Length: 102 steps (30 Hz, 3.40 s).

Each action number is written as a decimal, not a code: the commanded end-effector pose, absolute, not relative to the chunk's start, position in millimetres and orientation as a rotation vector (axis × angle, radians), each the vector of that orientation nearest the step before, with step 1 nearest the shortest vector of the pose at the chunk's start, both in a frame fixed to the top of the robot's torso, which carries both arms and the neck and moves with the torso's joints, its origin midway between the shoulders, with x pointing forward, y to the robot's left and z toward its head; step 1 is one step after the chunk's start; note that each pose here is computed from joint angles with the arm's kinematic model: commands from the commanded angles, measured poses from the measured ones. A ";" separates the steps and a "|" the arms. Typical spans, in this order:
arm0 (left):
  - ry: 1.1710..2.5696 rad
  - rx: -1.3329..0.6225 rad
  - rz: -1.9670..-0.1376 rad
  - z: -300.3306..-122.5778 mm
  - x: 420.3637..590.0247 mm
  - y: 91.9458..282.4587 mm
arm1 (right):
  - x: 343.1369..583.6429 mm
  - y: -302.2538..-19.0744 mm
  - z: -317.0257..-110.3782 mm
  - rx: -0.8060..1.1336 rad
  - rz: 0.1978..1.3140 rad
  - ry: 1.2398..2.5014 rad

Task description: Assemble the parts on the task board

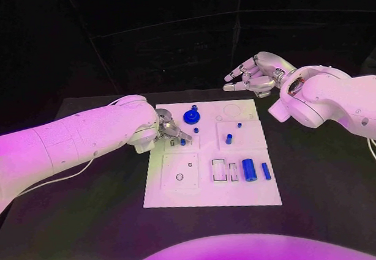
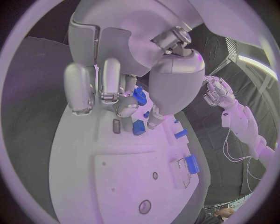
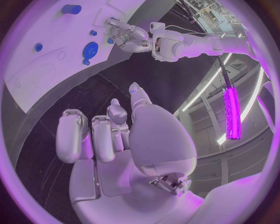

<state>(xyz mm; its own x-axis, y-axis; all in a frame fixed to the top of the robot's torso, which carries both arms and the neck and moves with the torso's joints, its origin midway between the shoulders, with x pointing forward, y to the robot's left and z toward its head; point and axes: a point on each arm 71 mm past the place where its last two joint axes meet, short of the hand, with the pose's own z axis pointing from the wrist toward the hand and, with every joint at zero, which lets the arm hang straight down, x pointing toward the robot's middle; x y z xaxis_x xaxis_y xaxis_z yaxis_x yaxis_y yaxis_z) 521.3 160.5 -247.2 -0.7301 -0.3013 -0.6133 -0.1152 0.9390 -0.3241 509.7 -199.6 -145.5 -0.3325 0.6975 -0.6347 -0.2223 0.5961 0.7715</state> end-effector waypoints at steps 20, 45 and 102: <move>2.304 -0.374 -0.383 -180.3 562.1 178.7 | 513.3 -201.4 -144.7 0.394 0.982 1.651; 2.360 -0.306 -0.150 -209.8 593.2 194.0 | 514.6 -196.0 -145.2 0.388 0.990 1.654; 2.408 -0.262 -0.209 -219.8 588.2 179.9 | 515.0 -193.6 -145.5 0.386 0.993 1.657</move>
